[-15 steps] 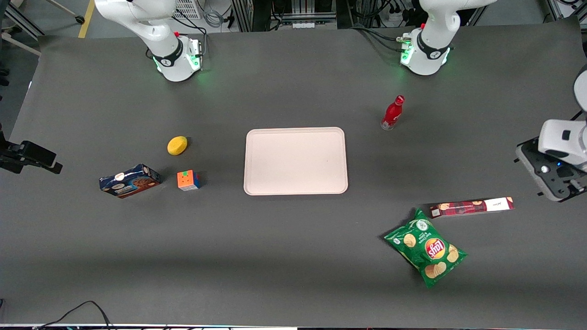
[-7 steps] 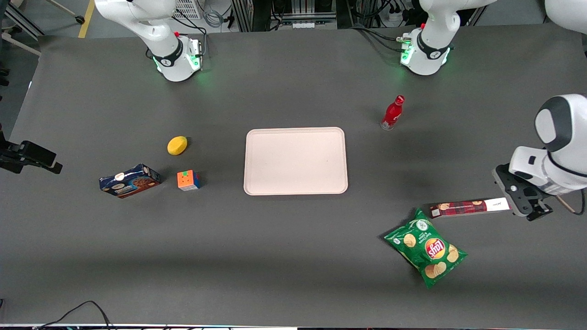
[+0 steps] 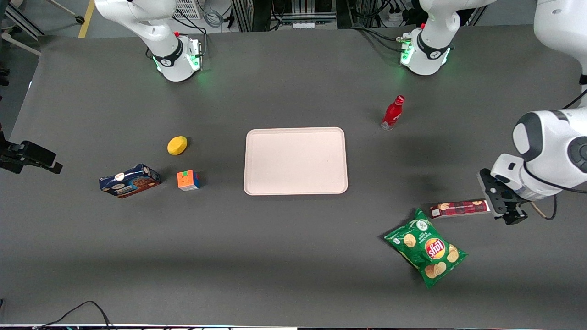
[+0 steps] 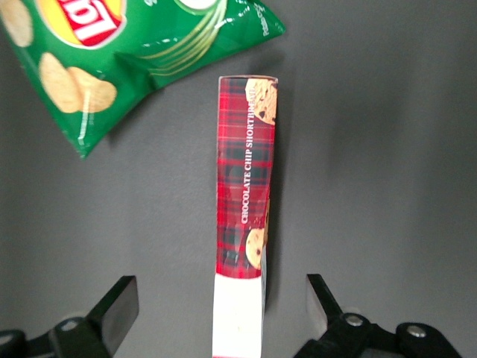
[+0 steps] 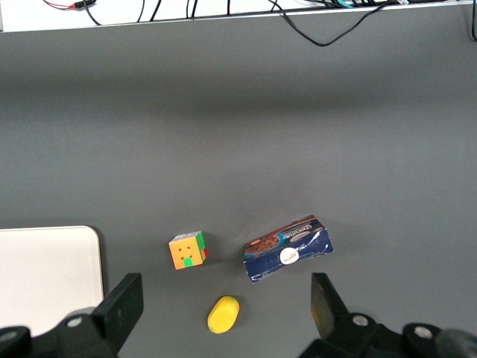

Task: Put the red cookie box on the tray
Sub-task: 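Move the open left gripper down over the red plaid cookie box, then close the left gripper on the cookie box's end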

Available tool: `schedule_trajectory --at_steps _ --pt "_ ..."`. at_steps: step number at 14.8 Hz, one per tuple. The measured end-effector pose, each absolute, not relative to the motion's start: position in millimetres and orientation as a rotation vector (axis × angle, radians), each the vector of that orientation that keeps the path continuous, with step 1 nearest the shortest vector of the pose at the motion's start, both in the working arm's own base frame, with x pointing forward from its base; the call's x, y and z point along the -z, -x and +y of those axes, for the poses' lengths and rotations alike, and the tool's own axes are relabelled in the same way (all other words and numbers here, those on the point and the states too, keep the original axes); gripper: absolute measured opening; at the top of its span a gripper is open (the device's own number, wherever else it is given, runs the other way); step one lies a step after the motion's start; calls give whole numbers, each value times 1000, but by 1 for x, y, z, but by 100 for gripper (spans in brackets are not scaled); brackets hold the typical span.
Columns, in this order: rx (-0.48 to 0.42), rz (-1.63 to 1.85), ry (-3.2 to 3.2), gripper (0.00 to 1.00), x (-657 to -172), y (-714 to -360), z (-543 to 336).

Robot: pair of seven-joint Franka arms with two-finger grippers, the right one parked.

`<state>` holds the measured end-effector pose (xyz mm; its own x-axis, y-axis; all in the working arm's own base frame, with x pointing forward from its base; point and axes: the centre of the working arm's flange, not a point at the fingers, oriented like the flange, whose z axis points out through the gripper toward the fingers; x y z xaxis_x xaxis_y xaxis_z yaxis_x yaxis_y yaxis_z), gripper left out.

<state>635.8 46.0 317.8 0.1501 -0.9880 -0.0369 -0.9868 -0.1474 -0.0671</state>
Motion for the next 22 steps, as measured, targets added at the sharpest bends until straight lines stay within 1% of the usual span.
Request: schedule_trajectory --at_steps 2,6,13,16,20,22 --pt "20 2009 2327 100 -297 -636 47" --pt "-10 2045 2327 100 -272 -634 50" --pt "22 2134 2230 100 -242 -635 49" --pt "12 2142 2235 100 -232 -634 50" --pt "22 2154 2220 100 -216 -633 58" --pt "21 2168 2208 98 -214 -633 60"
